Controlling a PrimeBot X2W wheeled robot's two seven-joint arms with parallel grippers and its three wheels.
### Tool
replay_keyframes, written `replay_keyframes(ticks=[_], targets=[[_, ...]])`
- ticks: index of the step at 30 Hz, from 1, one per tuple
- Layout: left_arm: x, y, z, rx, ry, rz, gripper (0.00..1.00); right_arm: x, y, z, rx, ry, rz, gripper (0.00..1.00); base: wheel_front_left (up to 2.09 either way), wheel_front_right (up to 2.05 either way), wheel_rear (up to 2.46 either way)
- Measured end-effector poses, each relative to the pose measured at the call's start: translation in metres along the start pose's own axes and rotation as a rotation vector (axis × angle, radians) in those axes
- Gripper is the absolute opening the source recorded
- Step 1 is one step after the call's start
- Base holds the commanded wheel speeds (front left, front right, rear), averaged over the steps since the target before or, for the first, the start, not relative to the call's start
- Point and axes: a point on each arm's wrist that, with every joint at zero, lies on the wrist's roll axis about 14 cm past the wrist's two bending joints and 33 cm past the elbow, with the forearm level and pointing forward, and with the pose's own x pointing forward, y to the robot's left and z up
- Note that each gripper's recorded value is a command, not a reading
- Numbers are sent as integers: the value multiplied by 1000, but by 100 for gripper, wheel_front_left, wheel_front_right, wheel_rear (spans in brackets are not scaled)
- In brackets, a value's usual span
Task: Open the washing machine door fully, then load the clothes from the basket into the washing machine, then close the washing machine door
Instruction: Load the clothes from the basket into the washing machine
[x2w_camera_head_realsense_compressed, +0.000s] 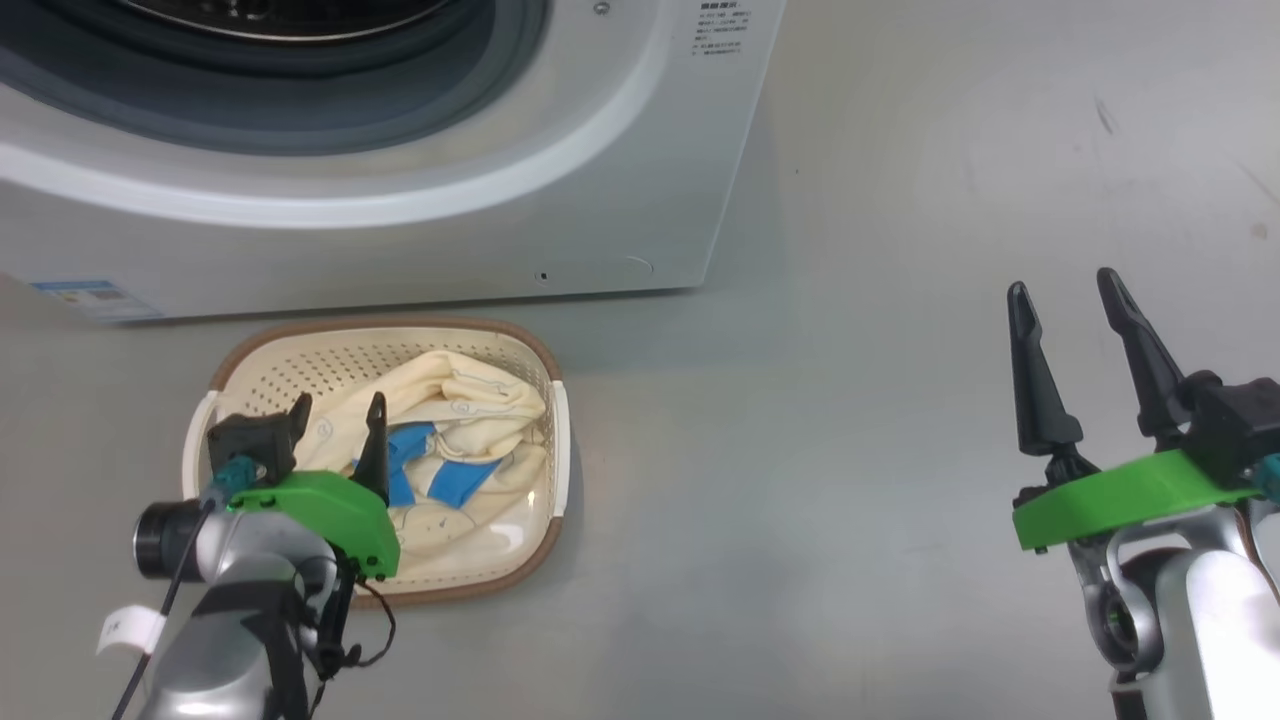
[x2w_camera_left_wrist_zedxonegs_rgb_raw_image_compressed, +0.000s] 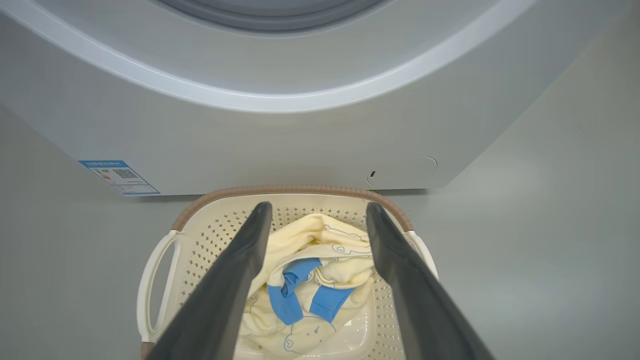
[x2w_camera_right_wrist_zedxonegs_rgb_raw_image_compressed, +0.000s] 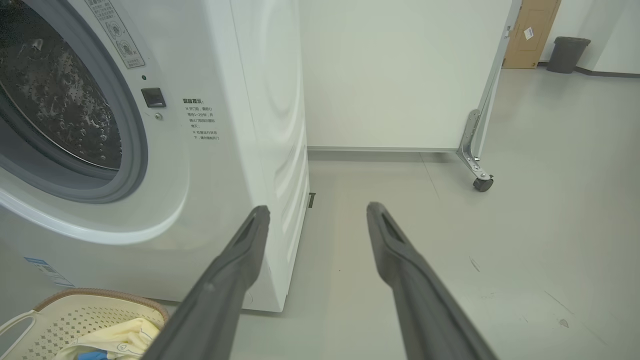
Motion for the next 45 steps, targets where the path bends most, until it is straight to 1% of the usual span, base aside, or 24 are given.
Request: replay_keyframes(ticks=[7, 17, 19, 26, 29, 37, 45], targets=[[32, 0, -38, 26, 160, -34, 100, 15, -1, -19, 0, 30, 2, 100, 0, 0, 0], [65, -8, -101, -106, 374, -65, 100, 42, 5, -51, -3, 79, 36, 100, 0, 0, 0], [72, -5, -111, -124, 409, -68, 100, 48, 6, -59, -2, 88, 42, 100, 0, 0, 0], [95, 19, -145, -131, 513, -60, 100, 64, 11, -93, -2, 136, 67, 100, 0, 0, 0], [105, 30, -168, -136, 575, -55, 100, 71, 11, -112, -6, 165, 77, 100, 0, 0, 0], [126, 39, -203, -112, 641, -79, 100, 77, 13, -146, -4, 216, 95, 100, 0, 0, 0], [142, 43, -230, -99, 687, -95, 100, 76, 12, -172, -3, 262, 100, 100, 0, 0, 0]])
